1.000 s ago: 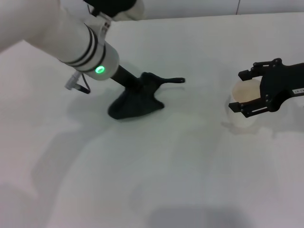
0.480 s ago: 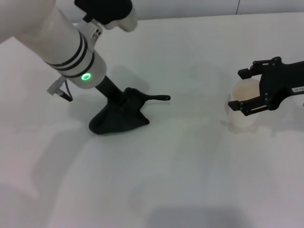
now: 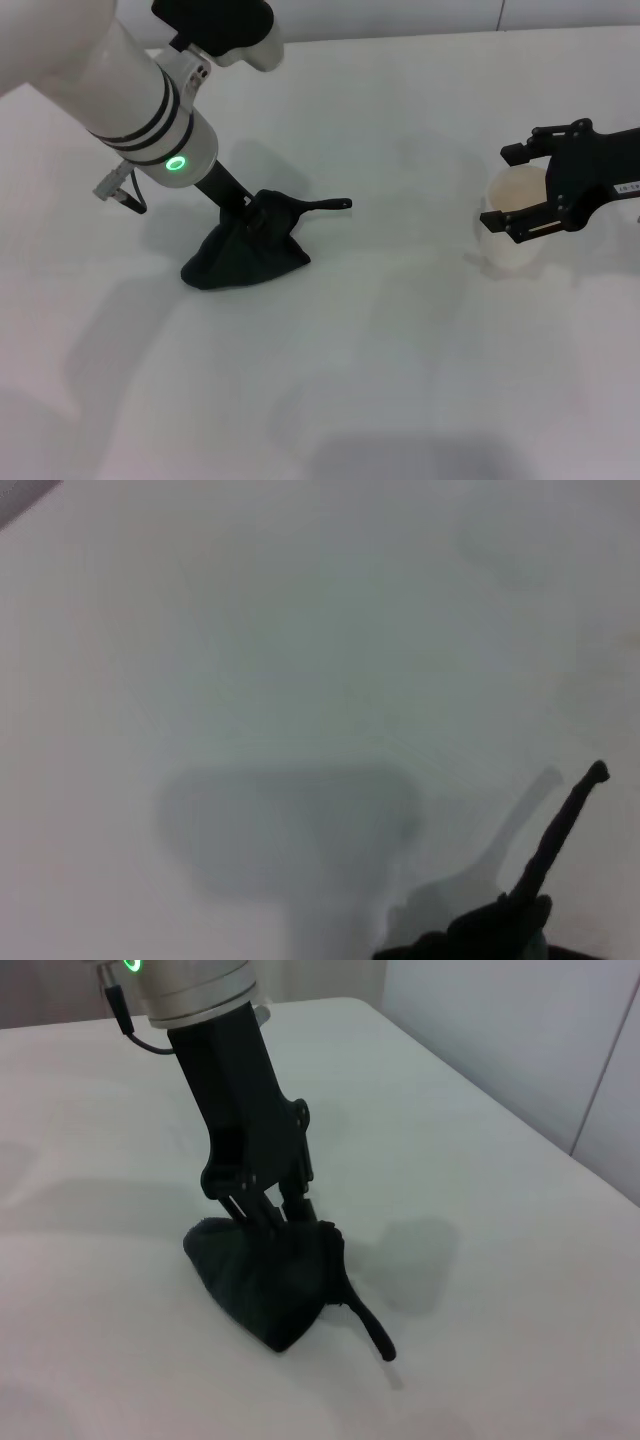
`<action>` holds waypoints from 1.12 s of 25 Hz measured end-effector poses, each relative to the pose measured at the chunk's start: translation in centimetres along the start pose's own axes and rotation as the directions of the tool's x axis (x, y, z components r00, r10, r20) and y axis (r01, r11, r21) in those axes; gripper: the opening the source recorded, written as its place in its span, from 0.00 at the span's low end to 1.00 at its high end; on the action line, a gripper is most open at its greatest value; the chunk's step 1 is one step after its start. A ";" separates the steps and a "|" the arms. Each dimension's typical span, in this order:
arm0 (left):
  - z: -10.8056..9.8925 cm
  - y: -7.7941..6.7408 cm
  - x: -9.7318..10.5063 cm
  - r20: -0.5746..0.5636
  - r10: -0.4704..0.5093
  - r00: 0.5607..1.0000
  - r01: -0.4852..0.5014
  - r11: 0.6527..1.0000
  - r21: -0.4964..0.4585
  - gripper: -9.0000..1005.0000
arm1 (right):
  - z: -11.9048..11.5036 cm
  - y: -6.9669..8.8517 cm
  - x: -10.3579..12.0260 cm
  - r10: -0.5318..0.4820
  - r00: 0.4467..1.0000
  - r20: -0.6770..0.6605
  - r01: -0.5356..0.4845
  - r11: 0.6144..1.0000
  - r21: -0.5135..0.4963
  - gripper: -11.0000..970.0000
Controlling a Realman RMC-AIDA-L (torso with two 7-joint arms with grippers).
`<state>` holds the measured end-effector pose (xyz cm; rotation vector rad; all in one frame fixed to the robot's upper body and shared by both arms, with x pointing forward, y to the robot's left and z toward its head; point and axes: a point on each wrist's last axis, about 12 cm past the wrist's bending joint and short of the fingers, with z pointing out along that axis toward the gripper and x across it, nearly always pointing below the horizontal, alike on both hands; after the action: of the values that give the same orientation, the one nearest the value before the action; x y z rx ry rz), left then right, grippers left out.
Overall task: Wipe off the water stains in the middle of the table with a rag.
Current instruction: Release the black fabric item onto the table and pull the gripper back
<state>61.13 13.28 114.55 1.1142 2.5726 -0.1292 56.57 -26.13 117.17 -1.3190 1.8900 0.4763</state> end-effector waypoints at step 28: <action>-3.8 -0.7 1.1 0.178 -0.024 0.984 0.010 0.997 0.076 0.88 | -0.1 0.1 0.0 0.002 1.000 0.000 -0.002 1.000 0.002 0.90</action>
<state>58.91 14.36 117.72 1.0554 2.4359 -0.3177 56.47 -26.19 117.20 -1.3157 1.8919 0.4753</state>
